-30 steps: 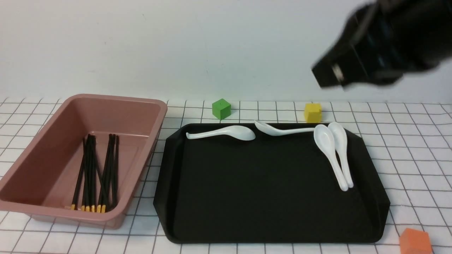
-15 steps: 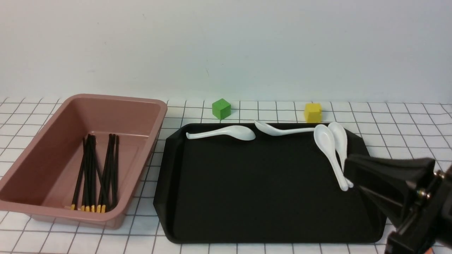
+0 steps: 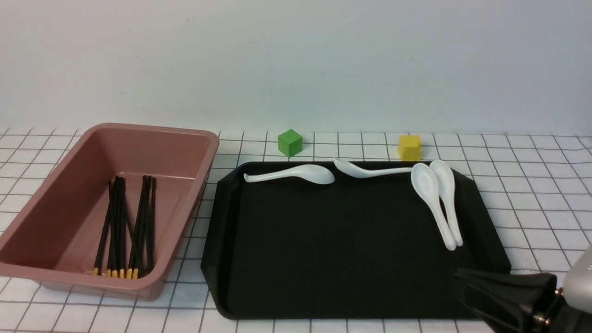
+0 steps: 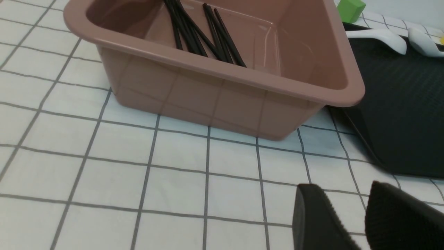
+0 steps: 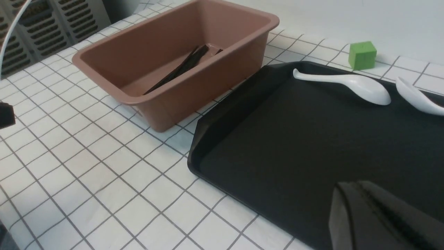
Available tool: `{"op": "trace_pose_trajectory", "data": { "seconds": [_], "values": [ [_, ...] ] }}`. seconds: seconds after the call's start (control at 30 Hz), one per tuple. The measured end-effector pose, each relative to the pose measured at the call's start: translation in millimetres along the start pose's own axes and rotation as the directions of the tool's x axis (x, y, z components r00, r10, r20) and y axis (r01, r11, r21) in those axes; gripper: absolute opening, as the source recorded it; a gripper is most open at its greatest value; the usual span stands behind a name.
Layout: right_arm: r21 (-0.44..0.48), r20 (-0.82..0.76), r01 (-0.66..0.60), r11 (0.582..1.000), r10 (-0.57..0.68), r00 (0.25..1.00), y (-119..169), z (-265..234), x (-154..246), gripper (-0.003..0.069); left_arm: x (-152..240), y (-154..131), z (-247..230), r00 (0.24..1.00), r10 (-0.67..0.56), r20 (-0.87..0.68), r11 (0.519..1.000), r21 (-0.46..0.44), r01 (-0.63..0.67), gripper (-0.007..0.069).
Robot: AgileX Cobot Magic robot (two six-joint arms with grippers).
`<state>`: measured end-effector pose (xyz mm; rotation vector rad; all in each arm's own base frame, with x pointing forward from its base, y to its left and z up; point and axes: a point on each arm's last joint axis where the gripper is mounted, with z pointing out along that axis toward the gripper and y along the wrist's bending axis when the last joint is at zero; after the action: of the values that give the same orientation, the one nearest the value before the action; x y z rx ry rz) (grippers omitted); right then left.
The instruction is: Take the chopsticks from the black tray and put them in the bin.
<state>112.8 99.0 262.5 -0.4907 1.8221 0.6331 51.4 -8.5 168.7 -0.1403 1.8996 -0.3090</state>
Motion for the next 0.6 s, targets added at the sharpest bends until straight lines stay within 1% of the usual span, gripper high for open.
{"op": "trace_pose_trajectory", "data": {
  "seconds": [0.2, 0.3, 0.43, 0.5, 0.57, 0.6],
  "values": [
    [-0.001, 0.003, 0.018, 1.0, -0.018, 1.0, 0, -1, 0, 0.0015, 0, 0, 0, 1.0, 0.0, 0.0, 1.0, 0.0, 0.0, 0.0238],
    [0.01, 0.029, 0.023, 1.0, -0.024, 0.999, -2, -7, -3, 0.0015, 0, 0, 0, 1.0, 0.0, 0.0, 1.0, 0.0, 0.0, 0.0238],
    [0.114, 0.076, -0.006, 0.993, -0.002, 0.997, -18, -20, 2, 0.002, 0, 0, 0, 1.0, 0.0, 0.0, 1.0, 0.0, 0.0, 0.0238],
    [0.214, 0.089, -0.032, 0.976, 0.013, 0.996, -32, -32, 16, 0.002, 0, 0, 0, 1.0, 0.0, 0.0, 1.0, 0.0, 0.0, 0.0238],
    [0.302, 0.108, -0.047, 0.952, 0.015, 0.994, -40, -44, 30, 0.0022, 0, 0, 0, 1.0, 0.0, 0.0, 1.0, 0.0, 0.0, 0.0238],
    [0.313, 0.111, -0.048, 0.948, 0.014, 0.994, -42, -45, 31, 0.0022, 0, 0, 0, 1.0, 0.0, 0.0, 1.0, 0.0, 0.0, 0.0238]
  ]
}}
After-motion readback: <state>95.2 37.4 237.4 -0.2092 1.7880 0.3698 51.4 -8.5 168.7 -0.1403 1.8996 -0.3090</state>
